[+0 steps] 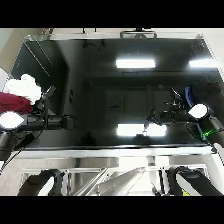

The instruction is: Fold the shirts.

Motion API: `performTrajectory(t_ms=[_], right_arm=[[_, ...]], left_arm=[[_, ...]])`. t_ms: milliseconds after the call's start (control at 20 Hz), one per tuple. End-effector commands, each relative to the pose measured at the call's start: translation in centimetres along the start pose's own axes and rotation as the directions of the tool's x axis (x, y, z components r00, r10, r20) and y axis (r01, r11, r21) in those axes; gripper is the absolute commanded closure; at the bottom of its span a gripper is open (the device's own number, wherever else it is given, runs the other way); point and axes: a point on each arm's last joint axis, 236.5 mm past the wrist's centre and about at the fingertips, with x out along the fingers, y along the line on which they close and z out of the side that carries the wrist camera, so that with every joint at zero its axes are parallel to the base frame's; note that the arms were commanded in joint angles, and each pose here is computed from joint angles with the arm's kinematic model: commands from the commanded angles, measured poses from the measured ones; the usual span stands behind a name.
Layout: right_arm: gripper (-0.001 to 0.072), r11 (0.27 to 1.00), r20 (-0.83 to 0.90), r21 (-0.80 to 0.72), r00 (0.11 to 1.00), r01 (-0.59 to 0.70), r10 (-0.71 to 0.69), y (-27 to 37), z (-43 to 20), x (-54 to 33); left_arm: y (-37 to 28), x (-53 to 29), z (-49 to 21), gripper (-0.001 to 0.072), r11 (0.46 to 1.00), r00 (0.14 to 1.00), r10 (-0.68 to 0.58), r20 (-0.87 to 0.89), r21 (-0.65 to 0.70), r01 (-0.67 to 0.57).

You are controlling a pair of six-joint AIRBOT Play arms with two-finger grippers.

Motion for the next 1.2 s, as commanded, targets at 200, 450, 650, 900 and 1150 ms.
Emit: performTrajectory(t_ms=[200, 450, 650, 900, 1150], right_arm=[[0.0689, 1.000, -0.001, 0.000, 1.000, 0.000, 0.000, 0.0, 0.0, 0.0], [0.0690, 1.000, 0.000, 0.000, 1.000, 0.000, 0.000, 0.0, 0.0, 0.0], [0.0689, 1.000, 0.000, 0.000, 1.000, 0.000, 0.000, 0.0, 0.0, 0.0], [0.0689, 1.000, -0.001, 0.000, 1.000, 0.000, 0.000, 0.0, 0.0, 0.0], [0.0689, 1.000, 0.000, 0.000, 1.000, 0.000, 0.000, 0.0, 0.0, 0.0]], left_arm=[[0.0, 0.0, -0.1, 0.0697, 1.000, 1.000, -0.001, -0.002, -0.001, 0.001], [0.1, -1.3, 1.9, 0.0373, 1.000, 0.998, 0.024, 0.054, -0.021, -0.023], [3.0, -8.1, 8.3, -0.0013, 0.988, 0.953, 0.139, 0.271, -0.105, -0.115], [16.7, -19.0, 12.0, -0.0013, 0.859, 0.793, 0.499, 0.351, -0.320, -0.399], [32.5, -26.3, 16.6, -0.0013, 0.712, 0.599, 0.701, 0.387, -0.434, -0.552]])
